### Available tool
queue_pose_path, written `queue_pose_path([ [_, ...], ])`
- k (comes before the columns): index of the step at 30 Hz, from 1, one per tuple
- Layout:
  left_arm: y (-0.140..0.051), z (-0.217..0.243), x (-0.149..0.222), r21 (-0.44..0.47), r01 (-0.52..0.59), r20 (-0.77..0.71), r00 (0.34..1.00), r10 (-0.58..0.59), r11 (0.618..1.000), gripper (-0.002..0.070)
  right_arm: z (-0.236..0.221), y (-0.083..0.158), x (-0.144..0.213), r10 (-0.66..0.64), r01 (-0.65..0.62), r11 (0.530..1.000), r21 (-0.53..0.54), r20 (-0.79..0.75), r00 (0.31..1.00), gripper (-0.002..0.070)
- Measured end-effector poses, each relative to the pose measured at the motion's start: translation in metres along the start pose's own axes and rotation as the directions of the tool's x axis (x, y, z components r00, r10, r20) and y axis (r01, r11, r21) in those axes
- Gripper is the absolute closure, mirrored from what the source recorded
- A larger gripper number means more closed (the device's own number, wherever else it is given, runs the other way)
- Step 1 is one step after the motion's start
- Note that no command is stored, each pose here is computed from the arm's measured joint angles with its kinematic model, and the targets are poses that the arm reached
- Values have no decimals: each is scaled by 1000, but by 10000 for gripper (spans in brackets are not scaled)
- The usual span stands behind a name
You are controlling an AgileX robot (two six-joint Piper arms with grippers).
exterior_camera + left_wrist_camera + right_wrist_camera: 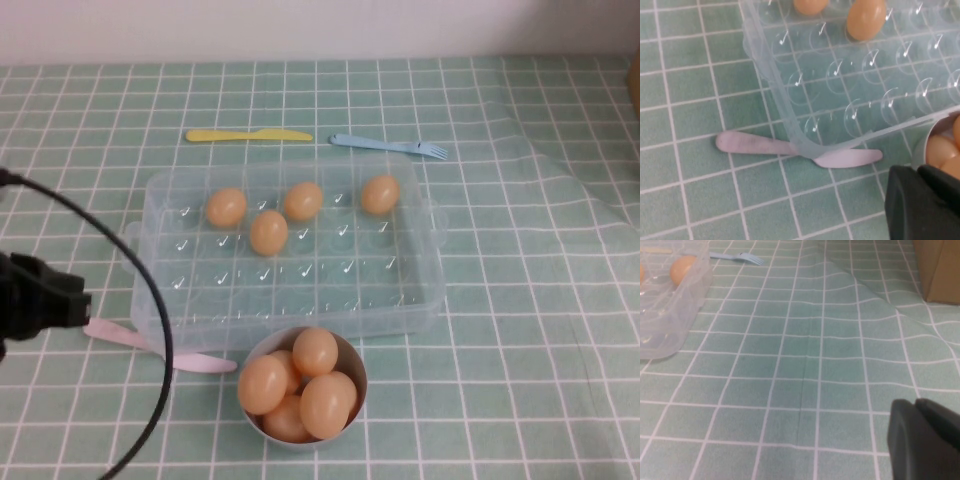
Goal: Take an egg out of the egg box
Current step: Pick up the egg from the plastic box
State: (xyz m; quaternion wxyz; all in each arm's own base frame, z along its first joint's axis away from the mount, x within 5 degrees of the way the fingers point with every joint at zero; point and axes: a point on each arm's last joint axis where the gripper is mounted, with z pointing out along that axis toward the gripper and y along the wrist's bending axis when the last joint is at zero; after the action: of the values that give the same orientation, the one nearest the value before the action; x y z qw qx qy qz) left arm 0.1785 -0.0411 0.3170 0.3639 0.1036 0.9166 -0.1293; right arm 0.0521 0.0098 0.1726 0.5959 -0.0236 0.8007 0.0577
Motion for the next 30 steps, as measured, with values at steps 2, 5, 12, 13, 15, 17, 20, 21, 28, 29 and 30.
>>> queue_pose_path([
  [2,3,13,-16,8,-32,-51,998,32,999,676,0,0,0,0,0,1000,0,0,1000,694],
  [5,3,32,-39,20,-95,-91,991,96,995,677,0,0,0,2,-2,1000,-1,0,1000,694],
  [12,-17,78,-90,74,-254,-197,944,264,964,677,0,0,0,2,-2,1000,-1,0,1000,694],
  [13,-20,85,-96,83,-272,-221,933,284,959,677,0,0,0,2,-2,1000,-1,0,1000,694],
  [15,-24,96,-105,94,-296,-270,912,311,951,677,0,0,0,2,-2,1000,-1,0,1000,694],
  [17,-25,109,-113,106,-307,-316,891,325,946,677,0,0,0,2,-2,1000,-1,0,1000,694],
  [20,-25,128,-127,117,-312,-358,872,333,943,677,0,0,0,2,-2,1000,-1,0,1000,694],
  [21,-25,132,-131,116,-315,-357,872,336,942,677,0,0,0,2,-2,1000,-1,0,1000,694],
  [28,-27,178,-144,129,-337,-381,851,361,933,677,0,0,0,2,-2,1000,-1,0,1000,694],
  [29,-29,184,-144,134,-342,-386,846,367,930,677,0,0,0,2,-2,1000,-1,0,1000,694],
  [30,-30,191,-143,139,-348,-393,840,374,927,677,0,0,0,2,-2,1000,-1,0,1000,694],
])
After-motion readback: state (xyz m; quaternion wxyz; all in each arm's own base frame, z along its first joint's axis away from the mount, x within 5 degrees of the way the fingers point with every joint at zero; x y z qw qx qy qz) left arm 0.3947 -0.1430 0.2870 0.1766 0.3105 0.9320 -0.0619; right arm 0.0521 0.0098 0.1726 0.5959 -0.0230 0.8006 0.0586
